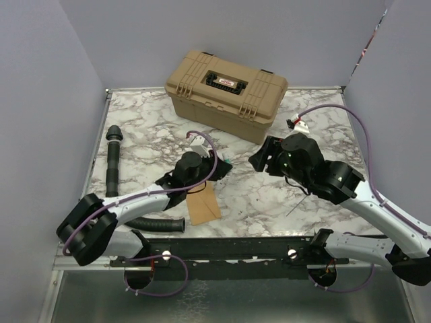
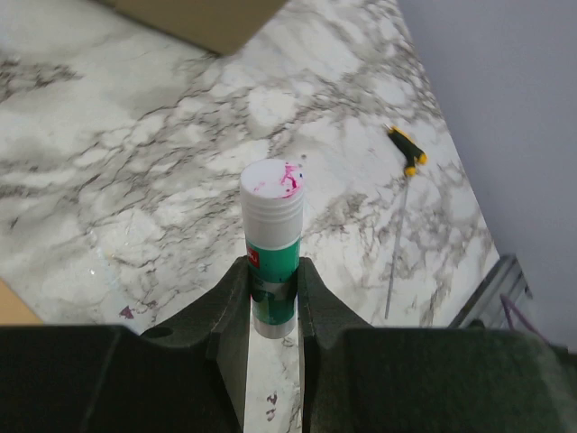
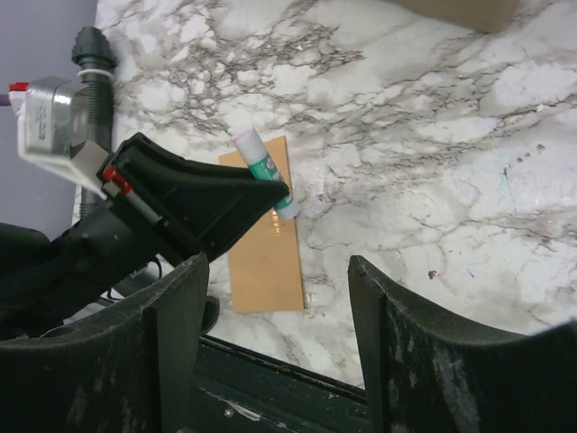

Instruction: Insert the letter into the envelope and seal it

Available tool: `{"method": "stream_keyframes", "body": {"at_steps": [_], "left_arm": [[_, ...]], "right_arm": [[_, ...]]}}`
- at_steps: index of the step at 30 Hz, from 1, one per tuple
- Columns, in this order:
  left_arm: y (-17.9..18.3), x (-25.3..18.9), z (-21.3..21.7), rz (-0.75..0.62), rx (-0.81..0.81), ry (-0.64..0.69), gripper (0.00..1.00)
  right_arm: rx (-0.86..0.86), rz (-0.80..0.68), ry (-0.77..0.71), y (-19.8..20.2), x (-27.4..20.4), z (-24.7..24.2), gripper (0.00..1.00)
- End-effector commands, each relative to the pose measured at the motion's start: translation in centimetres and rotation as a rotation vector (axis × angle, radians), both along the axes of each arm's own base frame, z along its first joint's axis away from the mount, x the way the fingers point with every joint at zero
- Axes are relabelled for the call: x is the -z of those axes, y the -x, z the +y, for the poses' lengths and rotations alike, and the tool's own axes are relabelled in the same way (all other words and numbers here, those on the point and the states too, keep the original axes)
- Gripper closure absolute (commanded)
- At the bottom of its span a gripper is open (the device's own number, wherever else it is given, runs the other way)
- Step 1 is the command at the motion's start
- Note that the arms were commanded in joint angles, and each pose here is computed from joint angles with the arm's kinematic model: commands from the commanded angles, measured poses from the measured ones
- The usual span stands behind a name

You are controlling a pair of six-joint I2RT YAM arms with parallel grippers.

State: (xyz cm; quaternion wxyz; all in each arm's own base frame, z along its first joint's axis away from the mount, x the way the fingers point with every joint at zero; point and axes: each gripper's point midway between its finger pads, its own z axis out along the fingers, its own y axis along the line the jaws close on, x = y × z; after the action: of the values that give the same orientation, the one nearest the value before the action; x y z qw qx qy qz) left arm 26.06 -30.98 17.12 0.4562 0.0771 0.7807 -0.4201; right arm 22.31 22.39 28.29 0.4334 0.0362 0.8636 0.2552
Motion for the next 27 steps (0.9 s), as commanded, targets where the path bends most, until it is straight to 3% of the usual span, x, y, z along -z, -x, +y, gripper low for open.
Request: {"method": "stream_keyframes", "body": {"at_steps": [1,9,19,27], "left_arm": [[-4.0,1.8,0.9,0.213,-0.315,0.127,1.0],[-7.1,6.5,-1.4,0.362,-0.333,0.052,1.0],[-11.4,10.7,-2.0,0.519,-0.501,0.168,0.98],[-12.9,12.3,-2.0,0.588,-0.617,0.215,0.83]], "right_arm": [[0.094,0.021,-0.001,0.3,1.3,-1.9,0.34],[0.126,0.068,0.02,1.1,4.1,-3.0,0.34],[0.13,0.136,-0.02,2.1,6.7,-2.9,0.36],[0.152,0.135,-0.044,2.8,6.6,-3.9,0.36]]}}
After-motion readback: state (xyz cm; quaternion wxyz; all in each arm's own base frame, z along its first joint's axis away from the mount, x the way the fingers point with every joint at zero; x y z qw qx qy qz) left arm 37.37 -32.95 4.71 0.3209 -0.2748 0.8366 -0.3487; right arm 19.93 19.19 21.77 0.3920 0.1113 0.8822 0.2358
